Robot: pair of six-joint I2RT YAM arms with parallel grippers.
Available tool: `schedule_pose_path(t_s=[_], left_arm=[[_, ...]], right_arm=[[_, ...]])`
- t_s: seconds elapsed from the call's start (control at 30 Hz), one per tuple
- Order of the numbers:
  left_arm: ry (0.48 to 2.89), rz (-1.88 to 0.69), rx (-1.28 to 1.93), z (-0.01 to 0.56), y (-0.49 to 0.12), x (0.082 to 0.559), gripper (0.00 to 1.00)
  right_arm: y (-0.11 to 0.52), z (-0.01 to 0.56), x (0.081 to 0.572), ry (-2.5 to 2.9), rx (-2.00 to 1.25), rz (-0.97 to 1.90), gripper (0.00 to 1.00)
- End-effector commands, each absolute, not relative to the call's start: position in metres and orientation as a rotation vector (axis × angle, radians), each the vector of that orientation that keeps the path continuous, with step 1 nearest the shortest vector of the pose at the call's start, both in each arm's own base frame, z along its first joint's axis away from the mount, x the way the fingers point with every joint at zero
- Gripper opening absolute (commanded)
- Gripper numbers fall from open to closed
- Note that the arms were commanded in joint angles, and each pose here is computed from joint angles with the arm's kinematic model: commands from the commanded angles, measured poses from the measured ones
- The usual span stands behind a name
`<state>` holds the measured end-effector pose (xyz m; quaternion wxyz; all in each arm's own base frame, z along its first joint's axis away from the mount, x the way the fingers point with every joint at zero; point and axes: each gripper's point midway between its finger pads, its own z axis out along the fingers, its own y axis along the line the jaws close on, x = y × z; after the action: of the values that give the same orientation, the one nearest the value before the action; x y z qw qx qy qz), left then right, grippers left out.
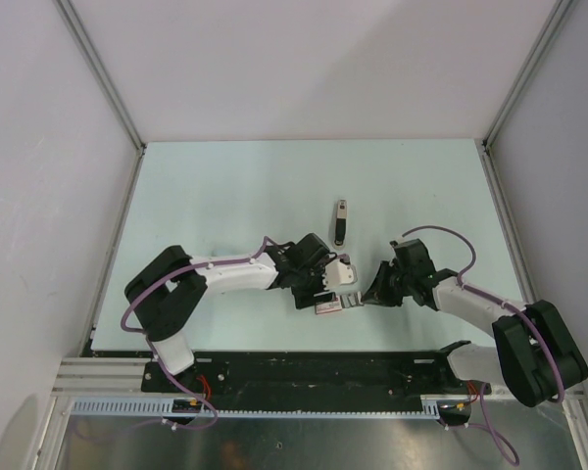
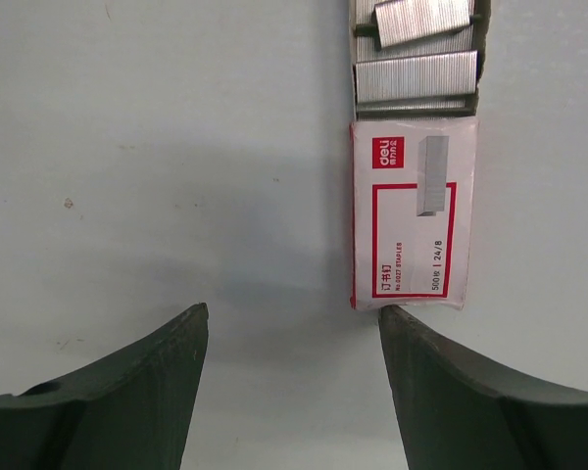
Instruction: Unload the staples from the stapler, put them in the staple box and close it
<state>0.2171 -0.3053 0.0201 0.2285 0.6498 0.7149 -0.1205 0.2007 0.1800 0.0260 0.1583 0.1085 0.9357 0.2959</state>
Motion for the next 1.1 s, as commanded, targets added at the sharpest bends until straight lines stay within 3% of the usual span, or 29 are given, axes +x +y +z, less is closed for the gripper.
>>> schedule_pose_path(t_s=[0.0, 0.67, 1.07], left_arm=[[1.92, -0.325, 1.805, 0.022, -0.315, 0.222, 0.75], [1.916, -0.307, 1.801, 0.024, -0.315, 0.221, 0.75], [1.908, -0.29, 1.796, 0.027, -0.312, 0.223, 0.75]], right_arm=[[0.188, 0.032, 0.205, 2.641, 0.301, 0.912, 0.11], [0.21, 0.034, 0.199, 2.647, 0.216, 0.969, 0.09], [0.182, 0.061, 0.211, 2.586, 0.23, 0.908, 0.1]])
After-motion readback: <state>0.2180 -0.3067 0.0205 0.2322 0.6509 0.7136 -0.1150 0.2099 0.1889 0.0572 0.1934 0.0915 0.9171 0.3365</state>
